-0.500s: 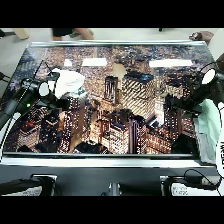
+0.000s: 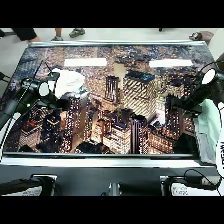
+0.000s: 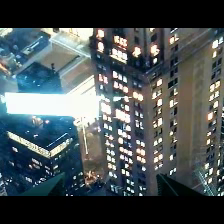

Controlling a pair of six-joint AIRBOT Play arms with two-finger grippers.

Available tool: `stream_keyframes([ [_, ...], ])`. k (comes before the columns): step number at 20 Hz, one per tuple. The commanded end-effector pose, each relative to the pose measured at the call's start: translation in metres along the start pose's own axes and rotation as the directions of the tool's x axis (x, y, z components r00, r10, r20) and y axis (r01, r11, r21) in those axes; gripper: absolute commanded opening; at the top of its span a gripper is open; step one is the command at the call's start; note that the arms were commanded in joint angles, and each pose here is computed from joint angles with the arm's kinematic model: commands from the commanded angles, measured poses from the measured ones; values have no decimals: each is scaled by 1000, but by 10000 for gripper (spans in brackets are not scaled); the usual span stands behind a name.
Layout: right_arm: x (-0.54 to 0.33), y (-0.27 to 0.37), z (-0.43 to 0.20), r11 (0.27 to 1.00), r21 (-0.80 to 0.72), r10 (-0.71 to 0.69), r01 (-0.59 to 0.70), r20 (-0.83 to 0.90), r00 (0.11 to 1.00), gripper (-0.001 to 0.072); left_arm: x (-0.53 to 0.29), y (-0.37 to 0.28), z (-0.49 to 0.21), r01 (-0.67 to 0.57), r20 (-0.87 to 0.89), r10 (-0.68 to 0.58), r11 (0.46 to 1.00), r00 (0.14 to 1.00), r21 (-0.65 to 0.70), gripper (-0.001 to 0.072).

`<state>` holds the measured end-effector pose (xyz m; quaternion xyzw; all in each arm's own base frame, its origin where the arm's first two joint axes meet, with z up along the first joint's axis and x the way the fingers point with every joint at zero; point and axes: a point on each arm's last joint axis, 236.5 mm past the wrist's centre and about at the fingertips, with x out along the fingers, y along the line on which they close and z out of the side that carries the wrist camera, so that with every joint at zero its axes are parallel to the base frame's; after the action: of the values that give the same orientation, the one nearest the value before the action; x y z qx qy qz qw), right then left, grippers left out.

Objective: Fold the shirts.

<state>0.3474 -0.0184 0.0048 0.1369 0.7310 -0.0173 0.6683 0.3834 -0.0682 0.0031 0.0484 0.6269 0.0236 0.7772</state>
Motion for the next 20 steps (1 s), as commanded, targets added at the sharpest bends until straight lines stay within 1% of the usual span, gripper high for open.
stream_keyframes([
  [1,0,0,0,1000,1,0,0,-1,1000,669,0,0,0,0,-1,0,1000,1000,1,680],
  [3,0,0,1,1000,1,1,-1,3,1000,668,0,0,0,0,0,0,1000,1000,0,680],
  [6,0,1,5,1000,1,5,-5,23,1000,668,3,-8,26,29,104,-29,1000,994,4,680],
  [9,0,1,11,1000,1,7,-7,44,999,669,6,-12,34,37,130,-38,999,991,8,680],
  [15,-6,6,56,999,15,25,-29,236,971,669,18,-23,85,79,310,-78,997,948,9,680],
  [16,-8,7,60,999,14,32,-37,255,966,669,22,-15,95,76,332,-65,997,941,-21,680],
  [18,-9,9,66,999,13,41,-46,278,960,669,31,27,112,51,314,-11,992,949,-118,682],
  [19,-10,10,67,999,12,45,-50,284,958,669,36,63,117,28,271,27,980,962,-198,685],
  [20,-10,11,68,998,12,48,-53,286,957,668,42,100,116,18,218,48,957,975,-289,686],
])
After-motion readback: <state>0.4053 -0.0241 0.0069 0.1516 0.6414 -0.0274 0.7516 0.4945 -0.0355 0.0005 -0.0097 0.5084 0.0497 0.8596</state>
